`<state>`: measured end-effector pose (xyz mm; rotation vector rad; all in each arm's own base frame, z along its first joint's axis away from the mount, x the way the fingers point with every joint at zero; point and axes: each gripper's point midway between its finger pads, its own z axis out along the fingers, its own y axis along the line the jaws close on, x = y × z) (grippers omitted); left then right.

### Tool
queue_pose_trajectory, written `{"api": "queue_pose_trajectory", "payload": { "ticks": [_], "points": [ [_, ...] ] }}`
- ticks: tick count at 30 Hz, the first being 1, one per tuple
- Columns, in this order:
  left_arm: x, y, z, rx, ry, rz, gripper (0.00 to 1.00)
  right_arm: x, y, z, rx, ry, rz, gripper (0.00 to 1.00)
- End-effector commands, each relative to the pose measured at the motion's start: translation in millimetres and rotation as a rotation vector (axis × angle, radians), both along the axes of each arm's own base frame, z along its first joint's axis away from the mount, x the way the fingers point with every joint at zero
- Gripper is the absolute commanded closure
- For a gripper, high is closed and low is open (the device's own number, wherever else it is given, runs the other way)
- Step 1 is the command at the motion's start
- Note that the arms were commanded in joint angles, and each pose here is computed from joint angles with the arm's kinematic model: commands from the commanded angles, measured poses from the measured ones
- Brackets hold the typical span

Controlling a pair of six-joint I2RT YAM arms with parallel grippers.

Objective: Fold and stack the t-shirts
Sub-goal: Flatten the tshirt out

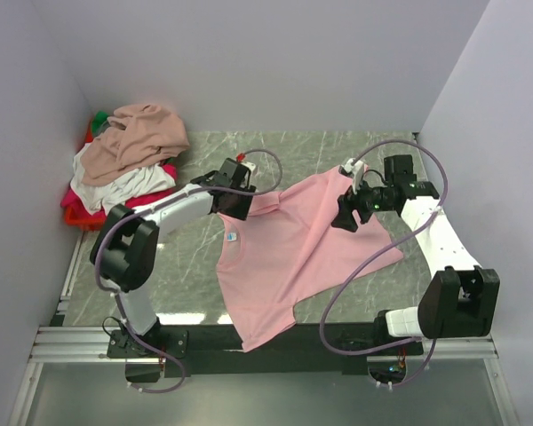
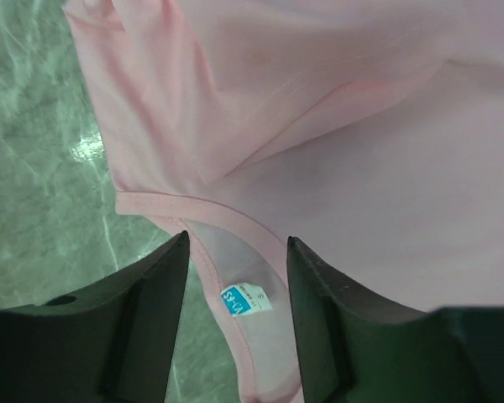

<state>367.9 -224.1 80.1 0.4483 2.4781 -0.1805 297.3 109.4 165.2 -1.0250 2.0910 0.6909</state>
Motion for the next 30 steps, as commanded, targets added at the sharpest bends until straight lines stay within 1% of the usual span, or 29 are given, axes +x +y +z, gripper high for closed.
{"api": "queue_pose_trajectory", "payload": {
  "ticks": [1, 2, 3, 5, 8, 15, 16, 19, 24, 30],
  "points": [
    [26, 5, 12, -0.069, -0.012, 0.019, 0.48, -6, 5, 10, 0.038, -0.05, 0.022, 0.23],
    [30, 5, 11, -0.092, -0.006, 0.04, 0.52, -7, 4, 7, 0.039, -0.042, 0.017, 0.23],
    [37, 8, 10, -0.127, -0.003, 0.087, 0.54, -7, 4, 6, 0.04, -0.035, 0.012, 0.23],
    [41, 6, 7, -0.171, 0.019, 0.124, 0.57, -6, 3, 5, 0.045, -0.025, 0.011, 0.24],
    [47, 6, -1, -0.207, 0.05, 0.152, 0.6, -8, 5, 3, 0.057, -0.007, 0.016, 0.24],
    [46, -16, -7, -0.325, 0.122, 0.099, 0.6, -7, 6, 3, 0.061, -0.004, 0.013, 0.25],
    [47, -18, -7, -0.336, 0.122, 0.098, 0.6, -4, -2, 2, 0.061, -0.003, -0.012, 0.25],
    [45, -19, -13, -0.337, 0.145, 0.11, 0.6, -3, -3, 3, 0.065, -0.002, -0.019, 0.25],
    [45, -13, -30, -0.298, 0.175, 0.155, 0.61, -4, -3, 4, 0.073, -0.001, -0.015, 0.25],
    [49, -10, -30, -0.282, 0.173, 0.175, 0.64, -5, -4, 6, 0.08, -0.001, -0.017, 0.25]
  ]
}}
